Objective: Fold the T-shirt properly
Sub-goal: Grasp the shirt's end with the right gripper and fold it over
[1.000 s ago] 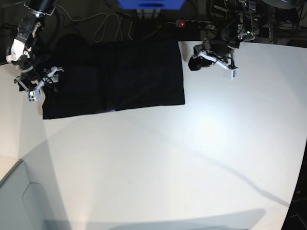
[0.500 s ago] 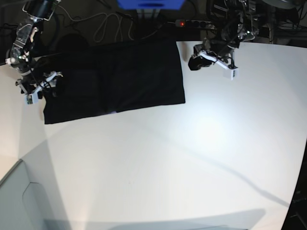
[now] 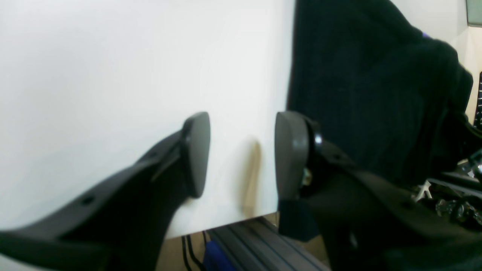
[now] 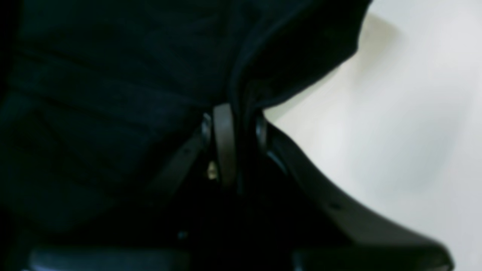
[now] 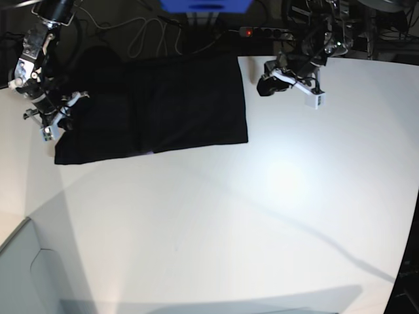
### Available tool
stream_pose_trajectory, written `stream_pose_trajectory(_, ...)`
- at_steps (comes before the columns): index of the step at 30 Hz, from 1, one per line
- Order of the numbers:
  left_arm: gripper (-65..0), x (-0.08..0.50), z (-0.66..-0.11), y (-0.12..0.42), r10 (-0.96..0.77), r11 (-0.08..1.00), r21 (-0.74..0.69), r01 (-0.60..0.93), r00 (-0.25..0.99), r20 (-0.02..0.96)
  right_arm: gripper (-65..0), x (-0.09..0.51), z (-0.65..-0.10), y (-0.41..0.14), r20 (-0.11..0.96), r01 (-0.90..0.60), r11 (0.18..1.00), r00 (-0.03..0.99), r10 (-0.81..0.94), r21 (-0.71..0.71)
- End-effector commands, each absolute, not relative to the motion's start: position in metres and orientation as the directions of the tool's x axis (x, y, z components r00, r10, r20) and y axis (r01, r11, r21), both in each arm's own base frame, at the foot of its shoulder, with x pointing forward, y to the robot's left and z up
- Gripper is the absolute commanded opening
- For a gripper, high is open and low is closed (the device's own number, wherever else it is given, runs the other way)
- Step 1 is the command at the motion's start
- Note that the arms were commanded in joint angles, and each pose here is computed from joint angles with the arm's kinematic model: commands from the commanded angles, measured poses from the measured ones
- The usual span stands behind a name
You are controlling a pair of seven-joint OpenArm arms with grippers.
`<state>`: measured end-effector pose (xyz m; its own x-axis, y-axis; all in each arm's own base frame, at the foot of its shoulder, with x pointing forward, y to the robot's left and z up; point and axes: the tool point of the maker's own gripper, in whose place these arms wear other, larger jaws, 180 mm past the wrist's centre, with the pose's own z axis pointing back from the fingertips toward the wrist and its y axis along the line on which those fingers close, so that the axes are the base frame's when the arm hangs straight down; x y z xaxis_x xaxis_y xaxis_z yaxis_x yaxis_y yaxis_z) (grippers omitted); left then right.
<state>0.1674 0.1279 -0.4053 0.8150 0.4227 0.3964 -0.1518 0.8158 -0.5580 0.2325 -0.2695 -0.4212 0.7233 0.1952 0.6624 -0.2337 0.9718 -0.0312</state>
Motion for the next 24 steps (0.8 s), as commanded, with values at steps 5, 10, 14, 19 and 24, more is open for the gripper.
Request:
stream_pose_trajectory(5, -38.2, 0.171, -0.397, 0.126, 0.420, 0.812, -0.569, -0.129, 0.806, 0.416, -64.9, 0.240, -0.384, -0.256, 0.722, -0.266, 0.958, 0.642, 0.259, -0.107)
stream_pose_trajectory(10, -38.2, 0.172, -0.398, 0.125, 0.421, 0.811, -0.571, -0.129, 0.807, 0.415, -64.9, 0.240, -0.361, -0.231, 0.755, -0.305, 0.943, 0.584, 0.297, -0.136)
stream_pose_trajectory(14, -38.2, 0.171, -0.399, 0.121, 0.436, 0.800, -0.583, -0.139, 0.803, 0.406, -64.9, 0.236, -0.356, -0.210, 0.758, -0.363, 0.921, 0.559, 0.337, -0.142)
stream_pose_trajectory(19, -38.2, 0.171, -0.401, 0.113, 0.428, 0.795, -0.592, -0.131, 0.813, 0.395, -64.9, 0.233, -0.343, -0.185, 0.771, -0.425, 0.891, 0.511, 0.380, -0.158)
stream_pose_trajectory(24, -38.2, 0.173, -0.399, 0.096, 0.405, 0.784, -0.613, -0.095, 0.826, 0.391, -64.9, 0.230, -0.329, -0.153, 0.790, -0.501, 0.850, 0.450, 0.417, -0.163)
